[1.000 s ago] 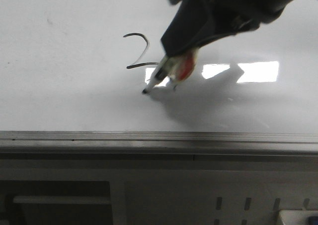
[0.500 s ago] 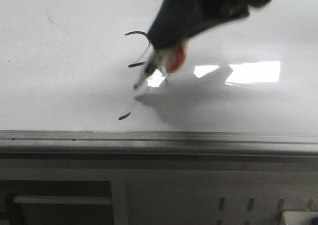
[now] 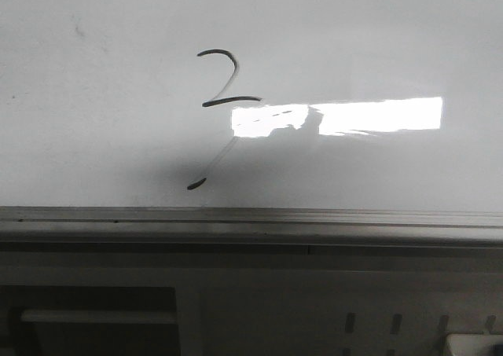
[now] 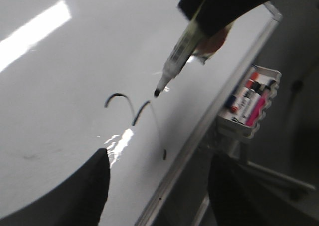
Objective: Write number 3 on whiteboard
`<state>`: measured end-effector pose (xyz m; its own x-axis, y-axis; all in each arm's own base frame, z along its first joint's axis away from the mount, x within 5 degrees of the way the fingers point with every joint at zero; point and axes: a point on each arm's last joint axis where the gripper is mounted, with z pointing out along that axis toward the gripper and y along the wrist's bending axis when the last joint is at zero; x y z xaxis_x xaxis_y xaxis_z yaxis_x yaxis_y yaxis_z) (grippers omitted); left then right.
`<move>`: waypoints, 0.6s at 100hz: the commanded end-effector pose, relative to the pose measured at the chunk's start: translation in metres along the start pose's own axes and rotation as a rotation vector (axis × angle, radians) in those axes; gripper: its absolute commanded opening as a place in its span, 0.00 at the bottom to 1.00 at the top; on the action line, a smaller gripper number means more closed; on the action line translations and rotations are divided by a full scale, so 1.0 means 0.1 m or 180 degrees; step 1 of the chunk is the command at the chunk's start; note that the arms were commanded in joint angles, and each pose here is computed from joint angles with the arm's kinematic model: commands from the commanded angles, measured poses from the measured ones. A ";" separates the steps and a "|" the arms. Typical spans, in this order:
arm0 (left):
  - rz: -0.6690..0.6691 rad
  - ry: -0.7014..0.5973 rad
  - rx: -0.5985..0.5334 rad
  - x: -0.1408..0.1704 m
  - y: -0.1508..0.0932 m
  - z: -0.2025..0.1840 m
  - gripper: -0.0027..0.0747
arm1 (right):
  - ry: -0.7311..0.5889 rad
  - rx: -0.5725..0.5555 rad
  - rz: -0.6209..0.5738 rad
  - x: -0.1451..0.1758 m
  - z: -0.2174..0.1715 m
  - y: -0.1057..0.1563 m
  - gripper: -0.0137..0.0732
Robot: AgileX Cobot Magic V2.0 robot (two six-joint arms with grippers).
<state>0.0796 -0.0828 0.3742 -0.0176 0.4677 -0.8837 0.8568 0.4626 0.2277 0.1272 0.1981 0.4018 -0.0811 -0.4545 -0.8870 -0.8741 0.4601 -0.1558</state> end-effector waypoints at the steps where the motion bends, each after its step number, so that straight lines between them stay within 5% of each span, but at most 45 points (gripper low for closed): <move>1: 0.0237 -0.0120 0.0324 -0.17 0.00 0.02 0.53 | -0.0234 -0.0117 -0.0348 -0.14 -0.06 0.12 0.11; 10: 0.0346 -0.0087 0.0506 -0.20 -0.01 0.08 0.52 | -0.0322 -0.0273 -0.0622 -0.17 -0.04 0.26 0.11; 34: 0.0447 -0.0109 0.0980 -0.28 -0.12 0.22 0.52 | -0.0510 -0.0344 -0.0629 -0.23 -0.01 0.35 0.10; 60: 0.0427 -0.0352 0.0806 -0.37 -0.11 0.26 0.52 | -0.0529 -0.0441 -0.0473 -0.23 -0.02 0.38 0.10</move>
<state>0.0825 -0.1214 0.3762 0.1368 0.5156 -0.8458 0.9625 0.1328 0.2366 0.0971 0.2252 0.3978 0.0843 -0.4786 -0.8739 -0.9370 0.2603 -0.2330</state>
